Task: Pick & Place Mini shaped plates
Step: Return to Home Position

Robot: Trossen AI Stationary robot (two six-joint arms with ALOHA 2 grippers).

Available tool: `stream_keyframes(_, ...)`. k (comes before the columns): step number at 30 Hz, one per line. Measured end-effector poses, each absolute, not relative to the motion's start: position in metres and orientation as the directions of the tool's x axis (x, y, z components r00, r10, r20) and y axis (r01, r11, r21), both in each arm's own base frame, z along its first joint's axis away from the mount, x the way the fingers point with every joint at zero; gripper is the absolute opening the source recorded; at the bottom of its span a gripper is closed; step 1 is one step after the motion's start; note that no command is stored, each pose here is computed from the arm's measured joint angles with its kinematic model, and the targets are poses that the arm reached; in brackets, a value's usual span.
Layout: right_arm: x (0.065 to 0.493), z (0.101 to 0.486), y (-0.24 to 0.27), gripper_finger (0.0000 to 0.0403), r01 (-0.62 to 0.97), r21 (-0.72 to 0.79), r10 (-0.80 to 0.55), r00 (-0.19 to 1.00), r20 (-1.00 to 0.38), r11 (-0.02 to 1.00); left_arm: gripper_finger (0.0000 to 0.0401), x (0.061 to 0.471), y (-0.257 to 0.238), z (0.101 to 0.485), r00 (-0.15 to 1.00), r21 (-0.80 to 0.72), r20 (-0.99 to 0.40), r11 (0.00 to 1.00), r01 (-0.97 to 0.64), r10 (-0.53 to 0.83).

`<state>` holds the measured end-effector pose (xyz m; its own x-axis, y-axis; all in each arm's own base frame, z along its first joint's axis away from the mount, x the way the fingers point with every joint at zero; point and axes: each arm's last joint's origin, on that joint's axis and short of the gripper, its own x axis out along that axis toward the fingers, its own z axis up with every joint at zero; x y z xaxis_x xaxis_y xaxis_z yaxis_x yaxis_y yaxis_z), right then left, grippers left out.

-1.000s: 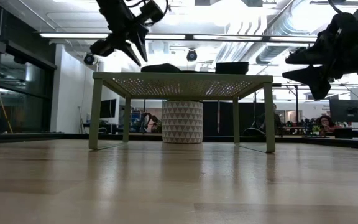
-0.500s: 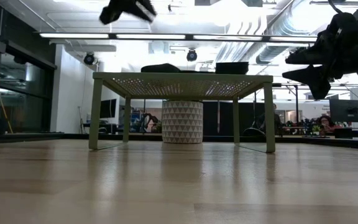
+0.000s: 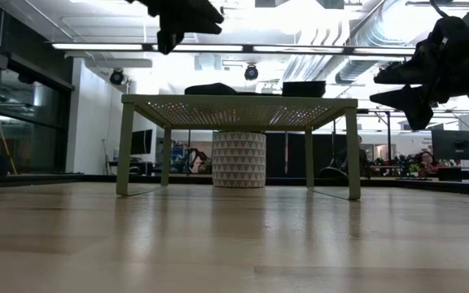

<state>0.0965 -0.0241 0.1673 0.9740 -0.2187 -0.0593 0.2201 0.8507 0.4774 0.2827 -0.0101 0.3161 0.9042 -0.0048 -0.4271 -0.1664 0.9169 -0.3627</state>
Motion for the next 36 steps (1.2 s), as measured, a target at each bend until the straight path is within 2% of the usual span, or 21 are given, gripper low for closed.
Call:
stream_keyframes(5, 0.096, 0.167, -0.024, 0.0189, 0.220, 0.478, -0.219, 0.974, -0.059, 0.851, 0.0074, 0.264, -0.005, 0.298, 0.928, -0.399, -0.349, 0.917, -0.022, -0.130)
stream_keyframes(10, 0.096, 0.167, -0.024, 0.0190, 0.221, 0.478, -0.219, 0.974, -0.059, 0.850, 0.0074, 0.229, -0.004, 0.287, 0.953, -0.392, -0.274, 0.920, 0.011, -0.128)
stream_keyframes(18, 0.097, 0.167, -0.024, 0.0190, 0.220, 0.478, -0.219, 0.974, -0.060, 0.851, 0.0074, 0.170, -0.003, 0.258, 0.994, -0.366, -0.013, 0.925, 0.100, -0.113)
stream_keyframes(27, 0.096, 0.167, -0.024, 0.0190, 0.220, 0.478, -0.219, 0.974, -0.059, 0.851, 0.0074, 0.124, -0.003, 0.206, 0.993, -0.452, 0.057, 0.885, 0.114, -0.098)
stream_keyframes(36, 0.096, 0.167, -0.024, 0.0190, 0.220, 0.478, -0.219, 0.974, -0.059, 0.851, 0.0074, 0.107, 0.001, 0.194, 0.986, -0.440, 0.153, 0.889, 0.127, -0.066)
